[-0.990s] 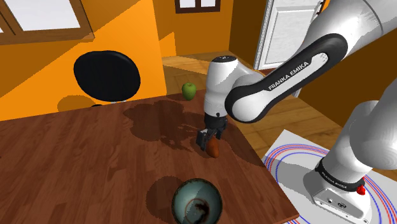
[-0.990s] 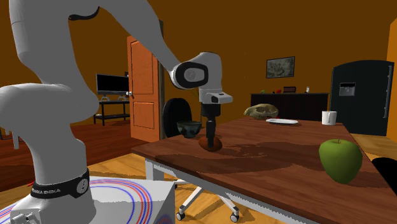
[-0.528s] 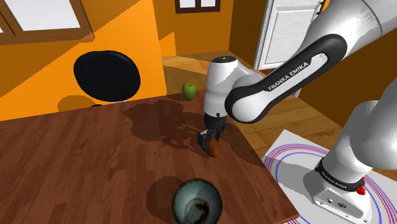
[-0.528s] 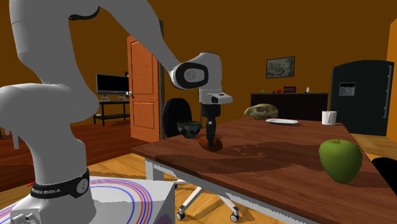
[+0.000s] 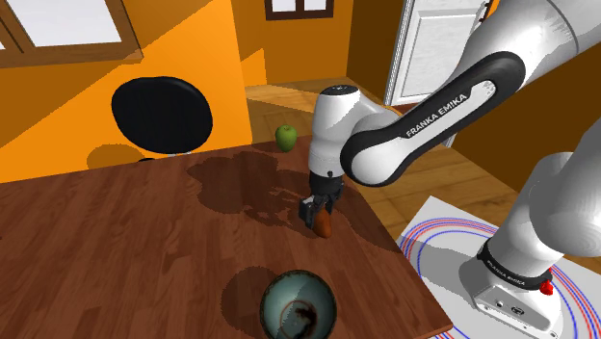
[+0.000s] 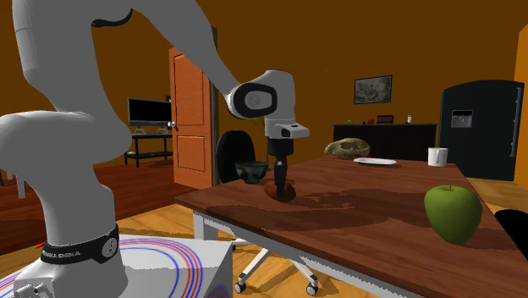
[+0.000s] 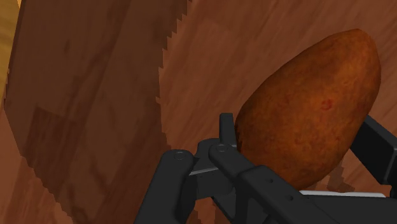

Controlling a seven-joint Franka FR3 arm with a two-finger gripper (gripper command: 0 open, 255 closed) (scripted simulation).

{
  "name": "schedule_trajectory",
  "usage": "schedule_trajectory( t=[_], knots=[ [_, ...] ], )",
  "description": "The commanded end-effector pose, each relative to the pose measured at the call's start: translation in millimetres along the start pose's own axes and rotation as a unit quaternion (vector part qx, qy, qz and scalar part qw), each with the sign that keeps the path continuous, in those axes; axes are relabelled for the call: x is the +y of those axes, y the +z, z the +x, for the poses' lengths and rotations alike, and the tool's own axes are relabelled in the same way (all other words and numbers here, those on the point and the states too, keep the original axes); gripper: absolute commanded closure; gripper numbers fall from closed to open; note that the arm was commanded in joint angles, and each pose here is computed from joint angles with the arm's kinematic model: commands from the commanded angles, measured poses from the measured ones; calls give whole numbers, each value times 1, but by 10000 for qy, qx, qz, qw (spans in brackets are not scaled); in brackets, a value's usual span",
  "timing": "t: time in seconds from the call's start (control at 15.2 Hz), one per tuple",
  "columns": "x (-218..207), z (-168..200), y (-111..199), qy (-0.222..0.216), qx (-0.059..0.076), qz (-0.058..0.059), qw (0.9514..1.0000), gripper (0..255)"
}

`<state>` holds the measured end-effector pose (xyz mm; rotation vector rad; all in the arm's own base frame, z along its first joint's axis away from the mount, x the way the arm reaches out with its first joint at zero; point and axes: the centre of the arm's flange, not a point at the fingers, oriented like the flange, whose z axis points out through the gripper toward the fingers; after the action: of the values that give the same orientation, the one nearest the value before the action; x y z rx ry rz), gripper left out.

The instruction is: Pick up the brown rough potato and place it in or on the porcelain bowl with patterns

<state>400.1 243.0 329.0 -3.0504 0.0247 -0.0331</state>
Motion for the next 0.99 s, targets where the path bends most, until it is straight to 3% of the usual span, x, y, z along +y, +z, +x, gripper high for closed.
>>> schedule_trajectory(
  t=[0.0,0.92],
  knots=[
    [0,0,0,-2,-3,-1,10000,255],
    [-7,1,-73,-2,-3,-1,10000,255]
  ],
)
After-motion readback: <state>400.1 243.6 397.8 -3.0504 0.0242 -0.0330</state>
